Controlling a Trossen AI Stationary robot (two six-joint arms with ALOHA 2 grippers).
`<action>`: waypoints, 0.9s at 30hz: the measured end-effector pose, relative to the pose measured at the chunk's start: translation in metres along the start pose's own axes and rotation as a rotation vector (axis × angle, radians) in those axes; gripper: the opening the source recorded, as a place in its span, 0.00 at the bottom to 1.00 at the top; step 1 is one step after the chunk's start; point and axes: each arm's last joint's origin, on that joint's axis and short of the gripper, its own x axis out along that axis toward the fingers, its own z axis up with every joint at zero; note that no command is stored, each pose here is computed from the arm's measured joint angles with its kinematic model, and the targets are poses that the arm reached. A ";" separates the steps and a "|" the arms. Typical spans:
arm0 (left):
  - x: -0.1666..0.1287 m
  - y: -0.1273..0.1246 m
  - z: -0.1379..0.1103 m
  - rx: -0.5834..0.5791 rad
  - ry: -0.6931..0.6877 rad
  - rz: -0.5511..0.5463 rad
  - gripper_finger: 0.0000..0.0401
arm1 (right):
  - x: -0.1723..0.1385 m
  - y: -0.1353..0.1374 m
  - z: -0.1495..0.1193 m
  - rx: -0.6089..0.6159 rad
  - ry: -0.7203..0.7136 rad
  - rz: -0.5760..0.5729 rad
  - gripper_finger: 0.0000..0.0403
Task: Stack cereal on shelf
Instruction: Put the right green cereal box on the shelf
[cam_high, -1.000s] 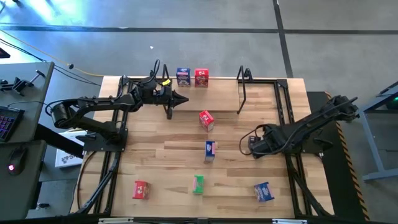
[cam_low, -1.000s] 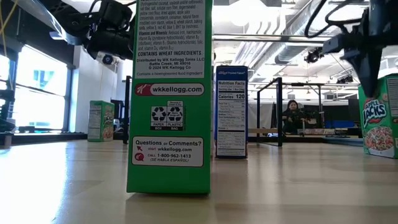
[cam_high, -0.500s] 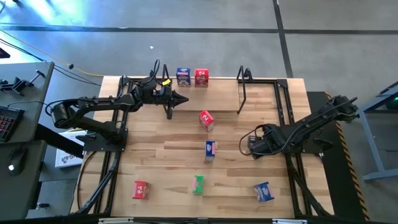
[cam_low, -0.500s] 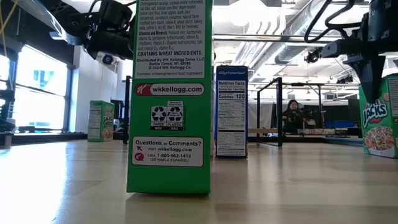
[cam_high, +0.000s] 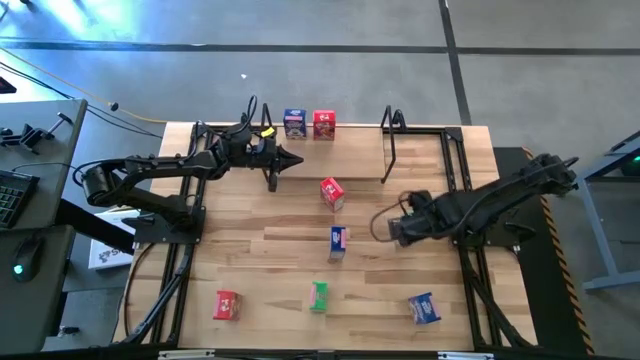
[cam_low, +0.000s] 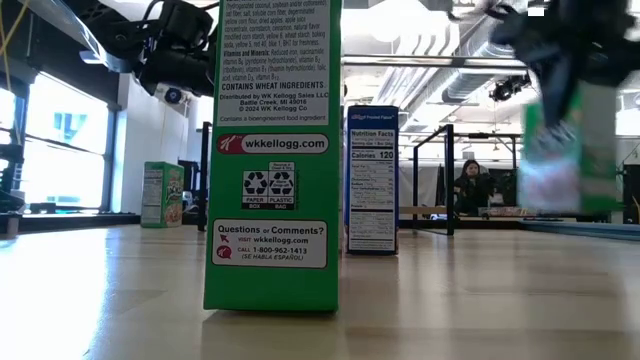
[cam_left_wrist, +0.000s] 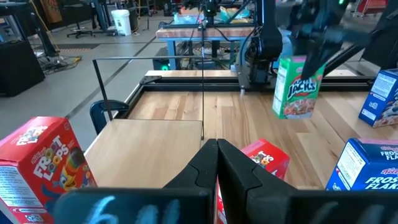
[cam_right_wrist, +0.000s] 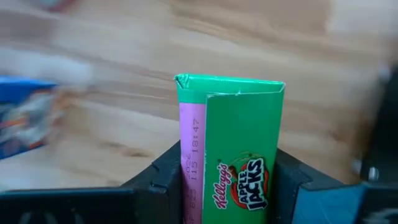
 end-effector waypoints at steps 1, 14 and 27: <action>0.000 0.000 0.000 0.001 -0.001 0.000 0.00 | -0.006 0.004 0.006 -0.043 -0.008 0.022 0.33; 0.000 0.000 0.000 -0.007 -0.001 0.000 0.00 | -0.073 0.061 0.146 -0.774 -0.410 0.135 0.33; 0.000 0.000 0.000 -0.009 0.003 0.000 0.00 | -0.005 0.083 0.299 -1.293 -0.184 0.001 0.33</action>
